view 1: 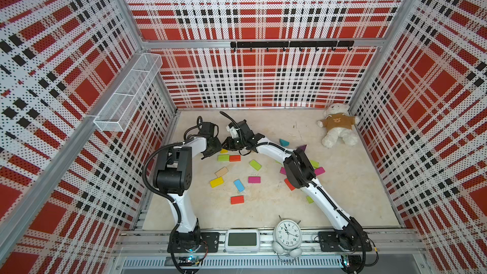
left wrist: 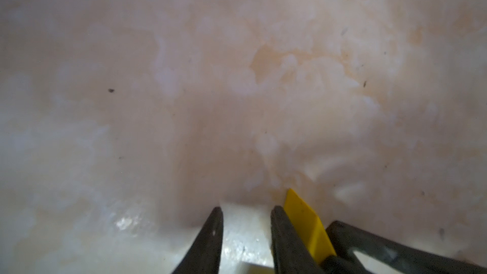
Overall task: Assemble a carrot with building blocks
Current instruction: Assemble the building block at the center of the board.
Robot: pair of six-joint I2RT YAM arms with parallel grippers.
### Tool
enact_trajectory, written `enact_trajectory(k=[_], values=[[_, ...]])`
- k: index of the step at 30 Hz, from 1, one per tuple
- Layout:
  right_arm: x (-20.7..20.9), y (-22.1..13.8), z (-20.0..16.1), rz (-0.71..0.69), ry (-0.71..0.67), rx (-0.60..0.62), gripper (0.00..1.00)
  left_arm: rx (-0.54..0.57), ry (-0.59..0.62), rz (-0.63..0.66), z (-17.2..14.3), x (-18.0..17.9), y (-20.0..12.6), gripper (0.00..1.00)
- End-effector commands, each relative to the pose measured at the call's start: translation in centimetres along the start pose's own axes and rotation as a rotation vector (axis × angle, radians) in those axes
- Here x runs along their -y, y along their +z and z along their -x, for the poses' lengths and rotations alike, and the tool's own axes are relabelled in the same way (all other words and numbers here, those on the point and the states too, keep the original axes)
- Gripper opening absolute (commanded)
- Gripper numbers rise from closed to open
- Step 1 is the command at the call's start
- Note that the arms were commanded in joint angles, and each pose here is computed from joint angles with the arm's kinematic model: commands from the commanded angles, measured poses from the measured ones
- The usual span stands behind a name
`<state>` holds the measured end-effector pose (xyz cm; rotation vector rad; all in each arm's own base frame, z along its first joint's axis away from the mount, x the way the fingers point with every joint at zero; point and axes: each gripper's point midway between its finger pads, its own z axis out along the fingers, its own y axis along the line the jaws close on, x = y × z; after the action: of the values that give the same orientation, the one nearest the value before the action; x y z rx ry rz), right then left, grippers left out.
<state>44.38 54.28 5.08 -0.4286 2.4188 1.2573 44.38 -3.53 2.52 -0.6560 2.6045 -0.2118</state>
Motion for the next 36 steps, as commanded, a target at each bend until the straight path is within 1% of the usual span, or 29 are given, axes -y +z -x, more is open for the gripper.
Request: enact_trajectory(k=[1,11,32,34,36], values=[[-1.1,0.5,-0.3,0.025,-0.019,0.008,0.23,0.014,-0.018,-0.011,0.3,-0.1,-0.9,0.35],[-1.2,1.1,-0.9,0.027,-0.008,0.004,0.23,0.020,-0.033,-0.021,0.6,-0.4,-0.9,0.36],[-1.3,1.7,-0.7,0.034,0.008,0.016,0.25,0.025,-0.051,-0.032,1.2,-0.6,-0.8,0.37],[-1.3,1.7,-0.6,0.031,0.011,0.020,0.26,0.030,-0.054,-0.035,1.3,-0.6,-0.9,0.37],[-1.3,1.5,-0.3,0.027,0.010,0.028,0.30,0.035,-0.063,-0.036,1.5,-0.7,-0.9,0.38]])
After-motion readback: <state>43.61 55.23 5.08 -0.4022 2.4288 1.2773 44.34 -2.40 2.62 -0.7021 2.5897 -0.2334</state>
